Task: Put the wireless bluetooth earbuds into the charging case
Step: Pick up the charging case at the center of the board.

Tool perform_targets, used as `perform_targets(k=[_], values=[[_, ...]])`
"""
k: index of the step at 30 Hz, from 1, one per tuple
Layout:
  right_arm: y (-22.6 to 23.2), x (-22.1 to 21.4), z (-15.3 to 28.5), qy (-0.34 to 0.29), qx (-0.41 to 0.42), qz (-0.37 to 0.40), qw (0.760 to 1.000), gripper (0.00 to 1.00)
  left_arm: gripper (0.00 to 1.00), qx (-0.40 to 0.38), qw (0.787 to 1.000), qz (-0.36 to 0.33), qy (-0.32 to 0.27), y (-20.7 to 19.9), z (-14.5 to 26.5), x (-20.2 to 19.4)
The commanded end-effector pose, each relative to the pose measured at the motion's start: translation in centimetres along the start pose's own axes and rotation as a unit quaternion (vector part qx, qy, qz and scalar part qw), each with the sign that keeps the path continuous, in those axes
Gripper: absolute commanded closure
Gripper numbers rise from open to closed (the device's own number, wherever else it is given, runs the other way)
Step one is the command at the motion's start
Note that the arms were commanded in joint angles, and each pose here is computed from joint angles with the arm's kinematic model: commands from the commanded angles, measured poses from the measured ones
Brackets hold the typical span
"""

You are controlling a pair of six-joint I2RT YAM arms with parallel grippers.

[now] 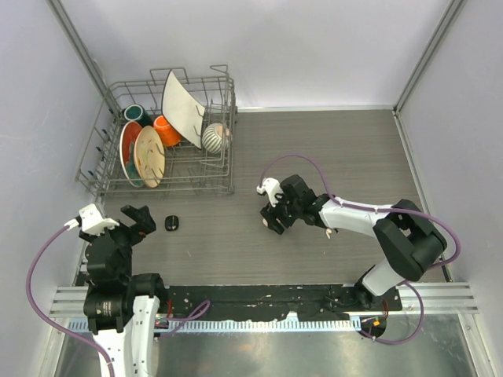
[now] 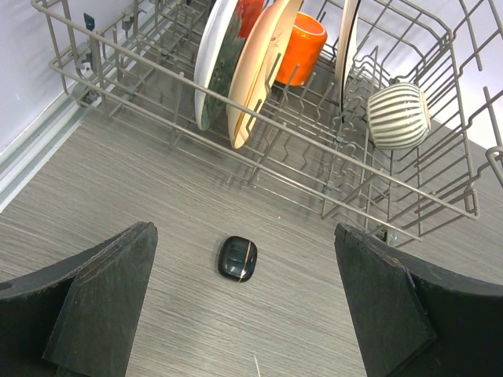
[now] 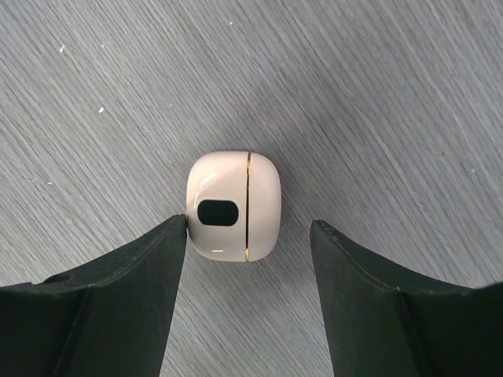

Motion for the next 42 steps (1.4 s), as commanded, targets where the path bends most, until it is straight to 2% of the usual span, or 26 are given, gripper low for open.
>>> perform_targets(k=[1,11,20,28,42], values=[[-0.7,0.7,0.5,0.005,-0.013,0.003,1.0,0.31,0.0,-0.013,1.0,-0.007,-0.019,-0.5,-0.1,0.8],[-1.1,0.1,-0.3,0.032,-0.014,-0.004,0.999,0.31,0.0,-0.006,1.0,-0.006,-0.018,-0.3,-0.2,0.8],[-0.3,1.2,-0.3,0.0,0.01,0.001,1.0,0.28,0.0,-0.006,1.0,-0.005,-0.02,-0.3,-0.1,0.9],[-0.1,1.3,-0.3,0.003,0.019,-0.002,1.0,0.32,0.0,-0.004,1.0,-0.005,-0.021,-0.3,-0.1,0.9],[0.0,1.2,-0.8,0.006,0.022,-0.005,1.0,0.31,0.0,-0.004,1.0,-0.005,-0.02,-0.2,-0.1,0.9]])
Point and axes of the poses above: each gripper's point midway between its finger pads, its own z axis back along the fingers, its own y axis along the line the jaws close on, x = y × z, the point moved 2 cm from there along z, back along the fingers, and after that the axes turned 13 degrees about z, right-handed, at the moved point
